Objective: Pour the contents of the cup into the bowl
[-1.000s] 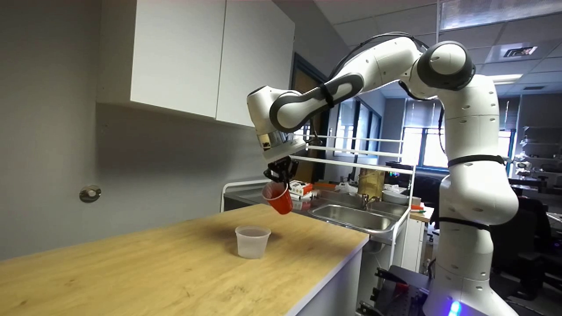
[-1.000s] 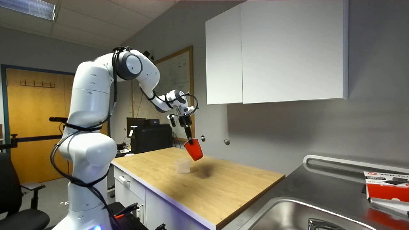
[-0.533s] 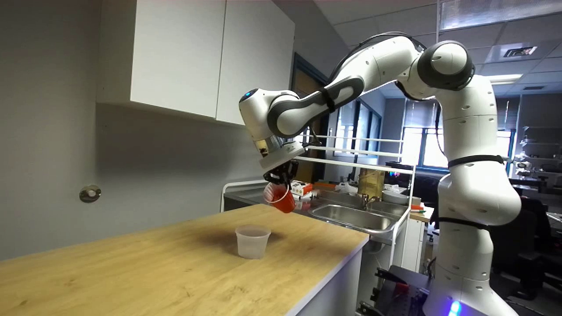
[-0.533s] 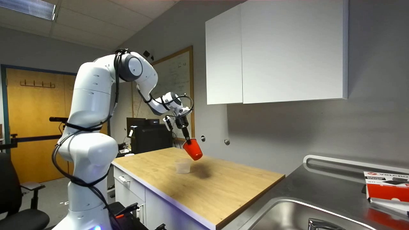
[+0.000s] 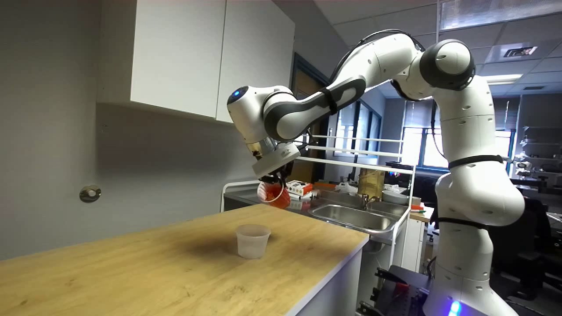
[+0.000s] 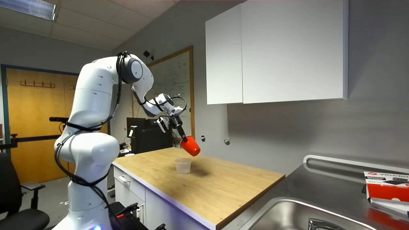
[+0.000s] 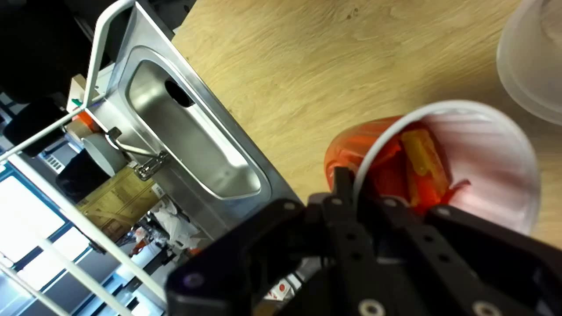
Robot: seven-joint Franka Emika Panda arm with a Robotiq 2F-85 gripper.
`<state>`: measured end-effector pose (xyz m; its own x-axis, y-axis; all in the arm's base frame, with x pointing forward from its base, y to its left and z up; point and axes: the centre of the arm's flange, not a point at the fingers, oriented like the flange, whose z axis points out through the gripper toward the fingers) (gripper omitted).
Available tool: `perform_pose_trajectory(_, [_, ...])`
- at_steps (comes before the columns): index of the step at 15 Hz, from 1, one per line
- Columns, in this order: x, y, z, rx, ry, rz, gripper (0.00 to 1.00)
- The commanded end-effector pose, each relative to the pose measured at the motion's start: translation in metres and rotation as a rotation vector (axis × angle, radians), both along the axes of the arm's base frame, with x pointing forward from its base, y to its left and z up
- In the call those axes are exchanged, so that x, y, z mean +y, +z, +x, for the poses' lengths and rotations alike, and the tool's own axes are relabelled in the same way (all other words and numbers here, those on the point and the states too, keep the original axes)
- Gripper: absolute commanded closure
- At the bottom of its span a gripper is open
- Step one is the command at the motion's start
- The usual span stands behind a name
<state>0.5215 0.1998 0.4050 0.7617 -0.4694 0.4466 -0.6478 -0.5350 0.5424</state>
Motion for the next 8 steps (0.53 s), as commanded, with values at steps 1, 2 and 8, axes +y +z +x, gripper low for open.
perform_pose_trajectory(1, [0.019, 0.003, 0.01, -0.068, -0.006, -0.087, 0.99])
perform_pose_trajectory(2, [0.022, -0.001, 0.012, -0.076, -0.006, -0.104, 0.99])
perform_pose_trajectory(8, [0.044, -0.024, 0.01, -0.104, 0.015, -0.216, 0.99])
